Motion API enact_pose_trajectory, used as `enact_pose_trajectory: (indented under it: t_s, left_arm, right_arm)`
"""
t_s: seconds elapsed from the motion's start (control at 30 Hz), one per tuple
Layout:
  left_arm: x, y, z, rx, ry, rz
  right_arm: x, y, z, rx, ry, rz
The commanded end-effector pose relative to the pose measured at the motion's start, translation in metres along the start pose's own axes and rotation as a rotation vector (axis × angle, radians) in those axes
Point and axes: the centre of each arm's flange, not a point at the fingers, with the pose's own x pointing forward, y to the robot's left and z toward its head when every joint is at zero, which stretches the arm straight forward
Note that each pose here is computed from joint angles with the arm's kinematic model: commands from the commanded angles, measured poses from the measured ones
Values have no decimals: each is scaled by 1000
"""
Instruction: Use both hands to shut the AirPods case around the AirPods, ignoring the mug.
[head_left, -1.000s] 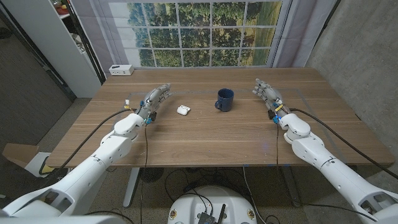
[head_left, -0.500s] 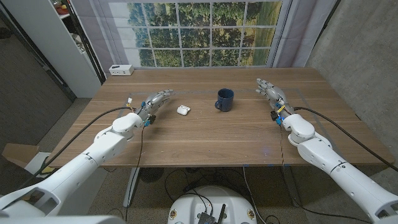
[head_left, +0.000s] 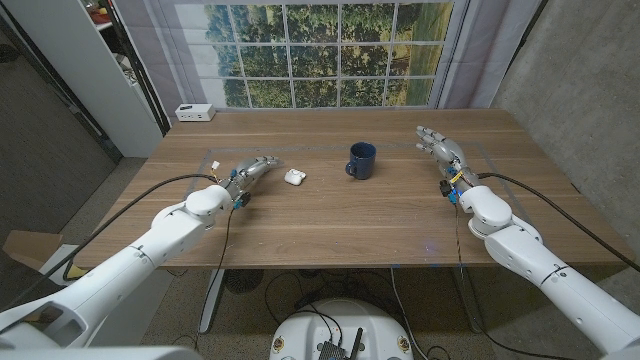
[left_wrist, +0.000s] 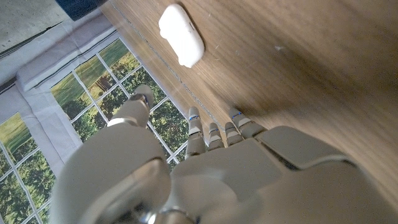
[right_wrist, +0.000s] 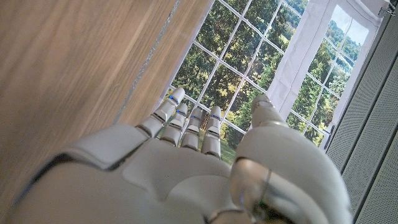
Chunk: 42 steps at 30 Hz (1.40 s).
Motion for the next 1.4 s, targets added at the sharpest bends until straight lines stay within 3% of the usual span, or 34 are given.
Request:
enact_pose_trajectory:
  t_s: [0.03,0.27,0.5,0.73,0.97,1.17,1.4]
  left_arm:
    - [1,-4,-5,71,69,29]
    - [0,-4,-3,76,58,31]
    - [-3,1,-3,77,34,24]
    - [-5,4,-4,92,36,21]
    - [-7,6,-5,88,11,22]
    - [-12,8,-4,73,-34,41]
    - [-15,13,-4,68,-74,46]
  right_arm:
    - [-6,-4,0,-9,-9,-6]
    - [-9,-2,0,-23,-10,-10]
    - [-11,9,18,-212,-7,62]
    - [-14,18,28,-296,-1,94]
    - [-16,40,51,-444,-33,127]
    - [-26,60,58,-500,-27,92]
    - [-30,84,65,-610,-37,138]
